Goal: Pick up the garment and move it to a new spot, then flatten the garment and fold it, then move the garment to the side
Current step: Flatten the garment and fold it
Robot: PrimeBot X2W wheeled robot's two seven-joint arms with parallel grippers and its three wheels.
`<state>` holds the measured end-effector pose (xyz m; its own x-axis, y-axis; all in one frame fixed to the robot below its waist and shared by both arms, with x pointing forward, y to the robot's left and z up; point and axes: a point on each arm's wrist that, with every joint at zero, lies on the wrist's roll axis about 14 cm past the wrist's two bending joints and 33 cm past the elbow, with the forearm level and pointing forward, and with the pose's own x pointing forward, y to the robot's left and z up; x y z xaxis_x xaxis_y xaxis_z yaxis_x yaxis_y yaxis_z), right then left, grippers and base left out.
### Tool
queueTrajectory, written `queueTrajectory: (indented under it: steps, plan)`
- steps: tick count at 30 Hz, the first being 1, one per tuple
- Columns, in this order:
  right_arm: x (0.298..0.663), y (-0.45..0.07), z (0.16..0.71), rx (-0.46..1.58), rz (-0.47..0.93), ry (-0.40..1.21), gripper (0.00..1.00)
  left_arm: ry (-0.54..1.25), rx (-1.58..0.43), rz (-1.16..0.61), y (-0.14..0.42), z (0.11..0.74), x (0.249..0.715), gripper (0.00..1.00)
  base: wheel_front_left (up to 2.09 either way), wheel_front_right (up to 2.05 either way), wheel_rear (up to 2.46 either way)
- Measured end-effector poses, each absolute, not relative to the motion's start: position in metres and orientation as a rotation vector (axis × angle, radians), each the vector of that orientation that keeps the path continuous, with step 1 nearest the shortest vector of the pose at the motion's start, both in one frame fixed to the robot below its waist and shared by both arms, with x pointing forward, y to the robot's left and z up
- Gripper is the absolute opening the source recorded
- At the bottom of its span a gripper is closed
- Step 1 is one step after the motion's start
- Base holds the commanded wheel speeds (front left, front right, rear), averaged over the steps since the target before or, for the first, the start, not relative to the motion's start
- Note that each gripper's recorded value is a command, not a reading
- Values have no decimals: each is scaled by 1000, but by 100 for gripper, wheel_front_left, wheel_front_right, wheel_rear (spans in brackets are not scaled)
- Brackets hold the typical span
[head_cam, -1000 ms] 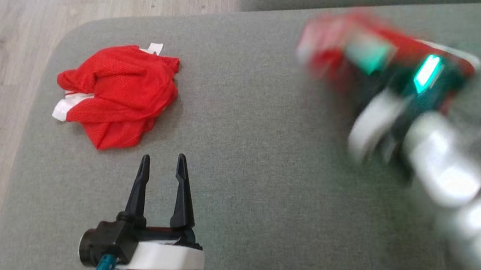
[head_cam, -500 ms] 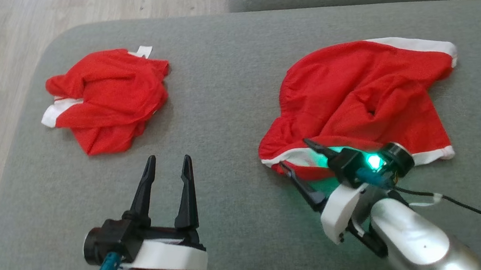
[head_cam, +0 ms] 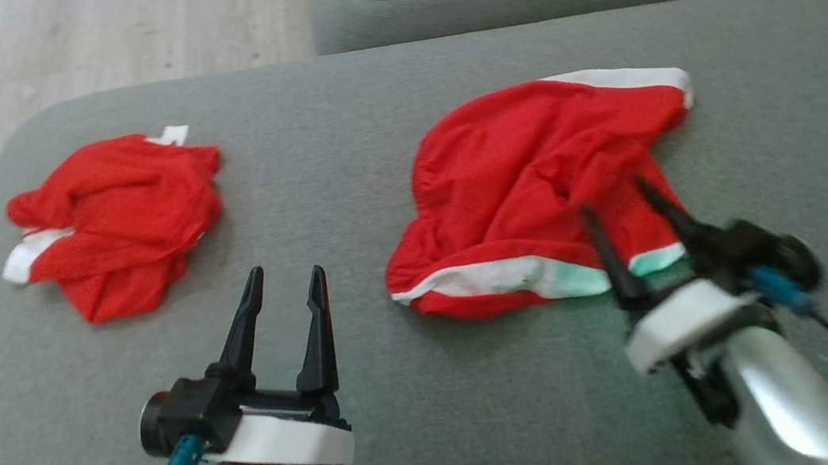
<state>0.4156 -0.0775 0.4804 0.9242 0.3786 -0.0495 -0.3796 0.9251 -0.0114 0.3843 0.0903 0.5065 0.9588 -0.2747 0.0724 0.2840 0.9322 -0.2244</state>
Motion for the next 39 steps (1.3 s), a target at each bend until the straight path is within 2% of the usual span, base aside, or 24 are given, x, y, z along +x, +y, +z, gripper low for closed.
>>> queueTrajectory:
  steps: [5,10,17,25,32,33,34,35,39]
  plan:
    - [395,-128,458,88,220,98,100,-18,-241,-323,77,500,389,100,0,0,0]
    - [379,-142,439,127,164,148,100,9,-246,-345,70,491,392,100,0,0,0]
    - [387,-147,434,154,135,160,100,29,-239,-343,71,484,393,100,0,0,0]
    - [414,-166,401,194,56,316,100,39,-237,-313,82,478,399,100,0,0,0]
    - [414,-161,372,200,50,416,100,47,-231,-281,93,475,399,100,0,0,0]
    - [414,-160,371,200,52,421,65,45,-231,-281,94,476,399,100,0,0,0]
    - [413,-159,369,199,55,425,13,44,-231,-281,94,476,399,100,0,0,0]
    - [412,-158,369,197,59,426,0,43,-230,-281,94,477,398,100,0,0,0]
    - [412,-163,376,171,51,393,0,32,-219,-294,90,481,397,100,0,0,0]
